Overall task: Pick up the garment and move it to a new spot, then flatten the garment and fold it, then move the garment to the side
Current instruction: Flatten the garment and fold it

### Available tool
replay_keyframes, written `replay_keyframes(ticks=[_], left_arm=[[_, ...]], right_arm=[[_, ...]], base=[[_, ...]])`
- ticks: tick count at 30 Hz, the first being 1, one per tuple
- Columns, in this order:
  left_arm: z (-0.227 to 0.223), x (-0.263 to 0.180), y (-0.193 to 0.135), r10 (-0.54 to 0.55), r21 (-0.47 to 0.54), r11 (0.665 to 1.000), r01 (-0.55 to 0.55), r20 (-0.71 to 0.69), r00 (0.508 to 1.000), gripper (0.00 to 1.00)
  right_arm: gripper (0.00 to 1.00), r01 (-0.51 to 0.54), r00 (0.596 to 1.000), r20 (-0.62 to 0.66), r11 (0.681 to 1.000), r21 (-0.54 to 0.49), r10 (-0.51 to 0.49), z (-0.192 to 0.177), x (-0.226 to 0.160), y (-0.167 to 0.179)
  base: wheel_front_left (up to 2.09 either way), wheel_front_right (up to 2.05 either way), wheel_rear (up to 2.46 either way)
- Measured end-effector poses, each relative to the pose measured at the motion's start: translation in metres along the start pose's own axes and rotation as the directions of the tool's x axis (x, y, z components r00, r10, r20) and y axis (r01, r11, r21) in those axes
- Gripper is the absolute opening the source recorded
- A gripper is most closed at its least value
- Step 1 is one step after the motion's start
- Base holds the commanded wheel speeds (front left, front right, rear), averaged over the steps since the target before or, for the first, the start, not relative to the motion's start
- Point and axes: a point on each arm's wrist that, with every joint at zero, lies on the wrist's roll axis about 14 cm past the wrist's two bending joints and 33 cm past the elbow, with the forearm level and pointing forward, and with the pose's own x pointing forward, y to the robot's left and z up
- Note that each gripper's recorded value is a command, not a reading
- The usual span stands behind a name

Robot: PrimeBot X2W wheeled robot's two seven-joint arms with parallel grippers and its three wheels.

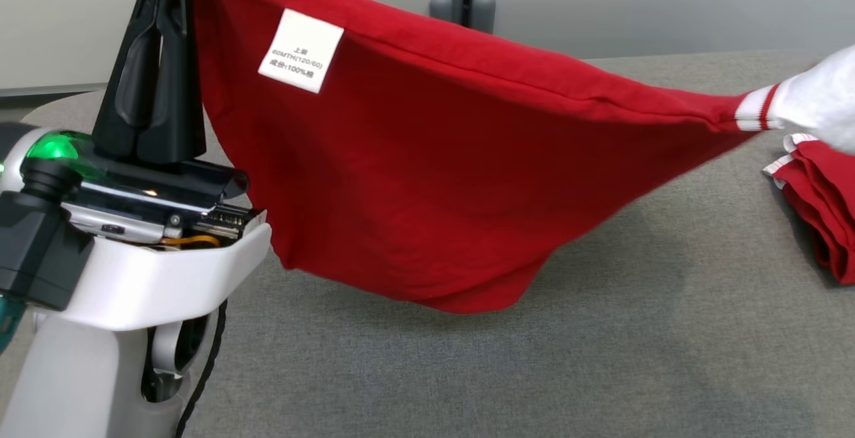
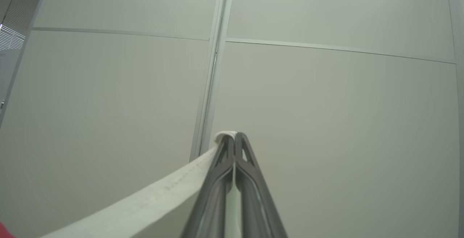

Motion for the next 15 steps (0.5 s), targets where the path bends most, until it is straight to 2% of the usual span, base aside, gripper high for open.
replay_keyframes(ticks=[5,10,15], left_arm=[[0.011,0.008,-0.007,-0.021,-0.012,1.000,0.021,0.029,0.999,0.00],[0.004,0.017,-0.009,-0.026,-0.025,0.999,0.027,0.027,0.999,0.00],[-0.016,0.039,-0.009,-0.042,-0.038,0.998,0.042,0.012,0.999,0.00]], right_arm=[[0.00,0.017,0.999,0.042,1.000,-0.010,-0.016,0.022,0.003,-0.004],[0.00,0.013,1.000,0.023,1.000,0.022,-0.013,0.014,0.013,-0.002],[0.00,-0.021,0.999,0.027,0.996,0.083,0.018,0.000,0.039,0.006]], base=[[0.00,0.00,0.00],[0.00,0.00,0.00],[0.00,0.00,0.00]])
